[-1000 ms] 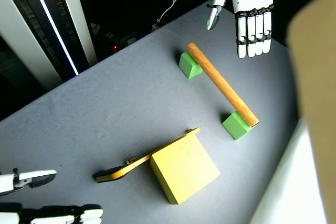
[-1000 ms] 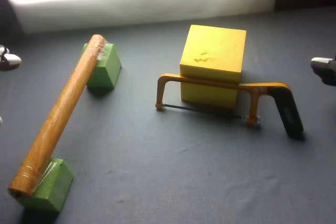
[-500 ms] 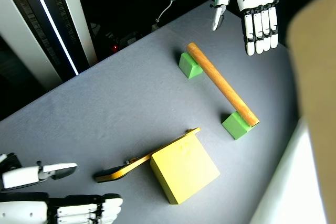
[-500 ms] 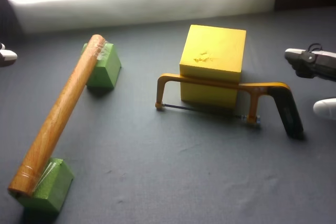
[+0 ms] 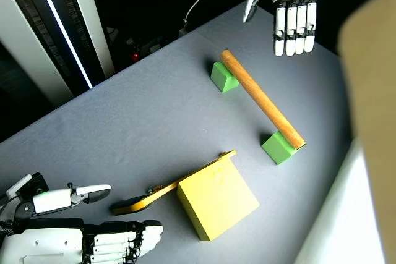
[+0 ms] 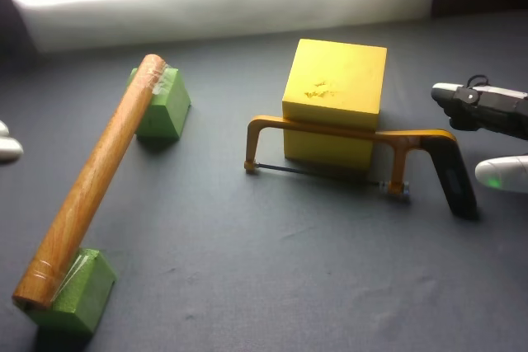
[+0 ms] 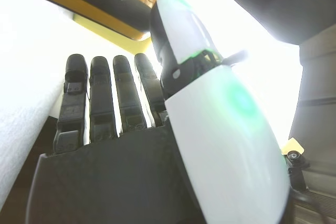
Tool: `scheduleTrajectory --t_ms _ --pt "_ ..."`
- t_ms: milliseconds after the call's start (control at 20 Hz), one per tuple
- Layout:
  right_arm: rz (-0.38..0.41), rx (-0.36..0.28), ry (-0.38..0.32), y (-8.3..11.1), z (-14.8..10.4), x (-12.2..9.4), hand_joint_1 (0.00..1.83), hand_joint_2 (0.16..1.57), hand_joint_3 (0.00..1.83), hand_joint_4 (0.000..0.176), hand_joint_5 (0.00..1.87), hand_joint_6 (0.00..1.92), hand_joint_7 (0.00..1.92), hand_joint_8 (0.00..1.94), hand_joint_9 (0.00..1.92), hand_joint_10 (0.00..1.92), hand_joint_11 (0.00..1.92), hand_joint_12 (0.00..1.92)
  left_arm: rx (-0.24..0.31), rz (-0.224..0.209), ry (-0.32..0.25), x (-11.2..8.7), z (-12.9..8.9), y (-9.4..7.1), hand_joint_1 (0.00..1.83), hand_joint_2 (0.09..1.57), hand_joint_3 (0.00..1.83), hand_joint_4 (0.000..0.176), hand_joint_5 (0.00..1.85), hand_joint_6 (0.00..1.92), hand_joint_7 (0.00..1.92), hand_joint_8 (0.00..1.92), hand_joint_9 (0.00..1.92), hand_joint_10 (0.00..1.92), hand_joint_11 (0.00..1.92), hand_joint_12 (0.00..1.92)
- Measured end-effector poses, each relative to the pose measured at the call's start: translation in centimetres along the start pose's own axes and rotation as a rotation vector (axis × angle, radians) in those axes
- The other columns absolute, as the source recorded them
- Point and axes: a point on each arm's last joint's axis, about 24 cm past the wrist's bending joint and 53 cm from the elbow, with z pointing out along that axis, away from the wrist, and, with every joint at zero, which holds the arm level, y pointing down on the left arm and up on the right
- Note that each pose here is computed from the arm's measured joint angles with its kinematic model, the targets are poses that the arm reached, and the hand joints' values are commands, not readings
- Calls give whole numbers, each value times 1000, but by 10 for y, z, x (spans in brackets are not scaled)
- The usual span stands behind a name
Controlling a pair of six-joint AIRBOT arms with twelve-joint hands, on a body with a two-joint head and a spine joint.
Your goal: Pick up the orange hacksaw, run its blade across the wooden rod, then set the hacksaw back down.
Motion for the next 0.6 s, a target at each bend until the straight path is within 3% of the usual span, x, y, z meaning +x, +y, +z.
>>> scheduleTrajectory --t_ms 150,300,350,600 --pt "14 6 3 -3 2 3 940 1230 0 0 51 1 30 1 54 0 0 276 24 17 31 7 -2 -3 3 1230 0 0 54 0 76 1 56 0 4 133" --pt "29 0 4 -2 7 5 938 1236 3 0 38 3 23 1 44 1 0 282 67 17 49 11 -3 -13 14 1238 0 0 52 0 67 0 47 0 0 111" --pt "34 -3 4 -2 9 6 928 1234 1 0 58 4 46 3 72 5 0 365 81 14 58 13 -4 -16 21 1229 0 0 56 0 75 0 61 1 0 142" --pt "42 22 4 -11 13 12 935 1236 0 0 46 2 26 5 52 5 0 333 96 29 86 19 -6 -18 0 1235 3 0 48 3 61 3 37 0 0 115"
